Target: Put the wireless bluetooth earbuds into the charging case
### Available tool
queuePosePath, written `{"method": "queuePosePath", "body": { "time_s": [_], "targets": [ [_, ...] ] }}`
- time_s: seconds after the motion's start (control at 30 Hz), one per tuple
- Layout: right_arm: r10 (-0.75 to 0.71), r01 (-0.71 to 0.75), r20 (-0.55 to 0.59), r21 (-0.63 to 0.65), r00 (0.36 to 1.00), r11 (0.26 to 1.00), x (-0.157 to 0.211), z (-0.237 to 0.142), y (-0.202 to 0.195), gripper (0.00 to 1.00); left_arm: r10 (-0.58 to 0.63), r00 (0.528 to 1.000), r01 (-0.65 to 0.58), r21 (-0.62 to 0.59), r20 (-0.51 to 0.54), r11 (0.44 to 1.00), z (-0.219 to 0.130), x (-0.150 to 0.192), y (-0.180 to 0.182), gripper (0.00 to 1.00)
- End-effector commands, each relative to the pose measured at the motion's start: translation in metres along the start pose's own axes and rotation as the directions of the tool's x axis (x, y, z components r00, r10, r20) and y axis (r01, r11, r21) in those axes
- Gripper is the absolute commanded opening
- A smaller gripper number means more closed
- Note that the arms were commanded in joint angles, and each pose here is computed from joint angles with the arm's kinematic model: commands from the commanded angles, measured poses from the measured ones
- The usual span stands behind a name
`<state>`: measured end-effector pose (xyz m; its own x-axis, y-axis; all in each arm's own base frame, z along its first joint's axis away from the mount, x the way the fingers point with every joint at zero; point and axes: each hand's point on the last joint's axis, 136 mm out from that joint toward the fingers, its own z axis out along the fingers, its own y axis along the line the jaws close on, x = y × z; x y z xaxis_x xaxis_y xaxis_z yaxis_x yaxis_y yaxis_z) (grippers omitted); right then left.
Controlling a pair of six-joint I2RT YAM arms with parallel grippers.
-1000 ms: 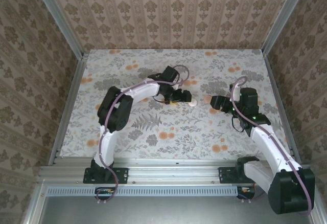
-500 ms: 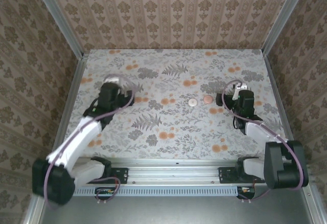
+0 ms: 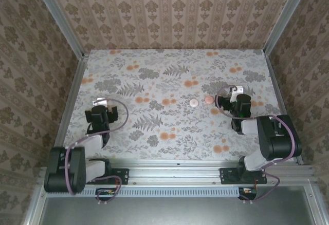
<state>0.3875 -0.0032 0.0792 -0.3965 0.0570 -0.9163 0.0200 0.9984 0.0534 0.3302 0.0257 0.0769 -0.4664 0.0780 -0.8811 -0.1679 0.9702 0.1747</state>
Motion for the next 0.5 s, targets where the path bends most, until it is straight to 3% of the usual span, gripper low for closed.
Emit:
{"method": "queuePosePath", "body": {
  "time_s": [0.0, 0.03, 0.07, 0.13, 0.2, 0.23, 0.47],
  "targets": [
    [-0.027, 0.030, 0.064, -0.045, 0.998, 0.999, -0.022, 0.004, 0.010, 1.00, -0.020, 0.977, 0.002, 0.083, 0.214, 0.997, 0.017, -0.057, -0.018, 1.00],
    [-0.025, 0.028, 0.058, -0.043, 0.998, 0.999, -0.021, 0.004, 0.009, 1.00, 0.006, 0.985, -0.023, 0.096, 0.174, 0.995, 0.032, -0.044, -0.029, 1.00],
    [-0.025, 0.027, 0.058, -0.043, 0.998, 0.999, -0.021, 0.004, 0.009, 1.00, 0.042, 0.974, -0.055, 0.049, 0.222, 0.997, 0.039, -0.055, -0.029, 1.00],
    [-0.024, 0.027, 0.056, -0.042, 0.998, 0.999, -0.021, 0.004, 0.009, 1.00, -0.035, 0.995, 0.030, 0.054, 0.098, 0.998, 0.044, -0.043, -0.016, 1.00],
    [-0.023, 0.025, 0.056, -0.039, 0.998, 0.999, -0.021, 0.004, 0.008, 1.00, -0.053, 0.987, 0.047, 0.045, 0.149, 0.998, 0.045, -0.052, -0.011, 1.00],
    [-0.023, 0.025, 0.058, -0.038, 0.998, 0.999, -0.021, 0.004, 0.008, 1.00, -0.048, 0.992, 0.043, 0.050, 0.113, 0.998, 0.046, -0.046, -0.013, 1.00],
    [-0.021, 0.023, 0.056, -0.033, 0.998, 0.999, -0.021, 0.005, 0.007, 1.00, -0.038, 0.991, 0.031, 0.063, 0.127, 0.998, 0.045, -0.048, -0.016, 1.00]
  ]
}}
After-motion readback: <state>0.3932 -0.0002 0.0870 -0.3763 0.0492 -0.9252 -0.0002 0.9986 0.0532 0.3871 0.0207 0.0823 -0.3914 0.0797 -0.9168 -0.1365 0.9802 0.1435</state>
